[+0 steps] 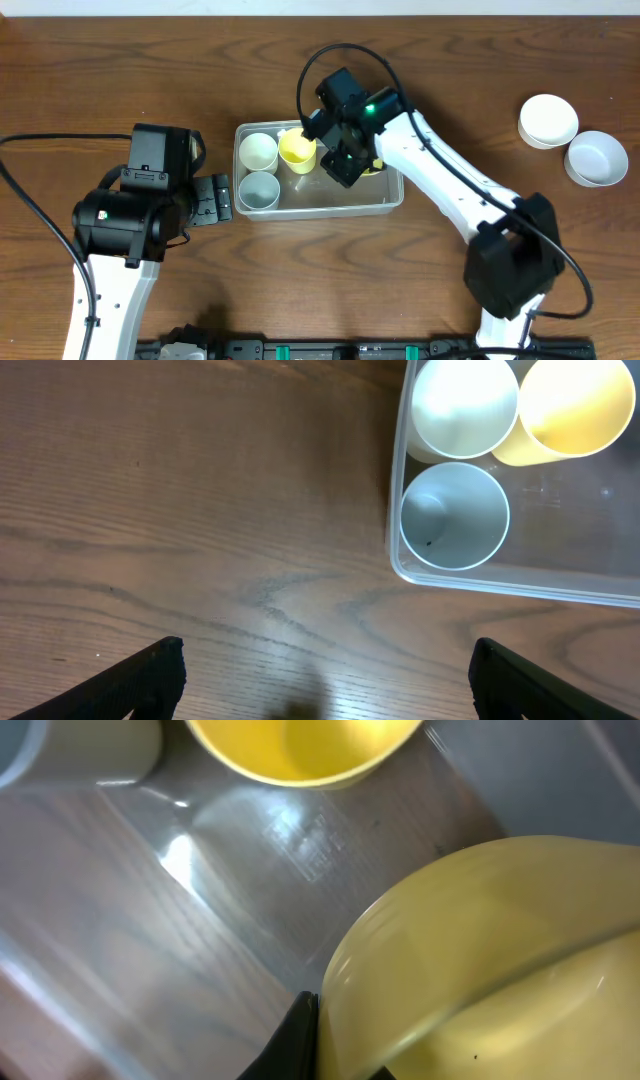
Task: Pack container
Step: 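Carry the yellow bowl with the right gripper into the container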
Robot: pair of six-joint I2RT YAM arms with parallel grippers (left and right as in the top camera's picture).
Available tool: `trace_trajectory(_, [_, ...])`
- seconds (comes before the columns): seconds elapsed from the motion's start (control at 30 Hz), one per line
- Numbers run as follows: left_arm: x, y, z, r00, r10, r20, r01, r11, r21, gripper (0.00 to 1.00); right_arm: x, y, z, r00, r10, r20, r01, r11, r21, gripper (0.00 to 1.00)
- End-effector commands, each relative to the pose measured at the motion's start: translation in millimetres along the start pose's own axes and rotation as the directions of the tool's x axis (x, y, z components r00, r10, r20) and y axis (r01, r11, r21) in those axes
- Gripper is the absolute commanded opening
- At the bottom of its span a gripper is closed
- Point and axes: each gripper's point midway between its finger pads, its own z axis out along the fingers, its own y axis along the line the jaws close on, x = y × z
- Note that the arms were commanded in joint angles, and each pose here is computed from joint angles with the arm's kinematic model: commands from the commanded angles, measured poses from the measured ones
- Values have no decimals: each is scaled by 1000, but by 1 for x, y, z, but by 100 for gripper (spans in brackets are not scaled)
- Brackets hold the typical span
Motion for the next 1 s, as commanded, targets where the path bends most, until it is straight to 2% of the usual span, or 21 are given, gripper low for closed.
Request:
trace_trajectory(0.0, [1,2,2,1000,-18,-7,18,1000,-10,91,2,-13,8,999,40,-17,-39,998,45,4])
trace_trajectory(0.07, [1,2,2,1000,-17,-6,17,1000,-9,91,3,-20,9,998,68,-20,-66,995,75,8])
trace_trajectory(0.17, [1,2,2,1000,-18,-6,18,1000,-9,91,4,-25,8,996,82,-21,-80,994,78,36])
trace_trajectory(0.23, [1,2,2,1000,-18,-6,18,1000,-9,91,5,-28,8,996,87,-20,-85,993,79,49])
trace_trajectory(0.27, [1,2,2,1000,-17,-6,17,1000,-9,91,5,-28,8,996,89,-20,-87,993,79,52])
trace_trajectory(0.63, [1,2,2,1000,-18,-6,18,1000,-10,91,7,-28,8,996,89,-27,-87,993,78,49])
trace_trajectory(0.7, [1,2,2,1000,-18,-7,18,1000,-10,91,10,-27,8,995,91,-39,-88,993,76,38])
trace_trajectory(0.73, [1,2,2,1000,-18,-7,18,1000,-10,91,11,-27,8,995,92,-45,-89,993,75,23])
trace_trajectory(0.8, [1,2,2,1000,-18,-7,18,1000,-10,91,13,-26,9,994,94,-55,-89,993,74,7])
trace_trajectory(0.83, [1,2,2,1000,-18,-7,18,1000,-10,91,14,-26,11,994,94,-58,-89,993,72,3])
trace_trajectory(0.97, [1,2,2,1000,-18,-6,18,1000,-10,91,18,-27,24,993,95,-67,-90,993,72,1])
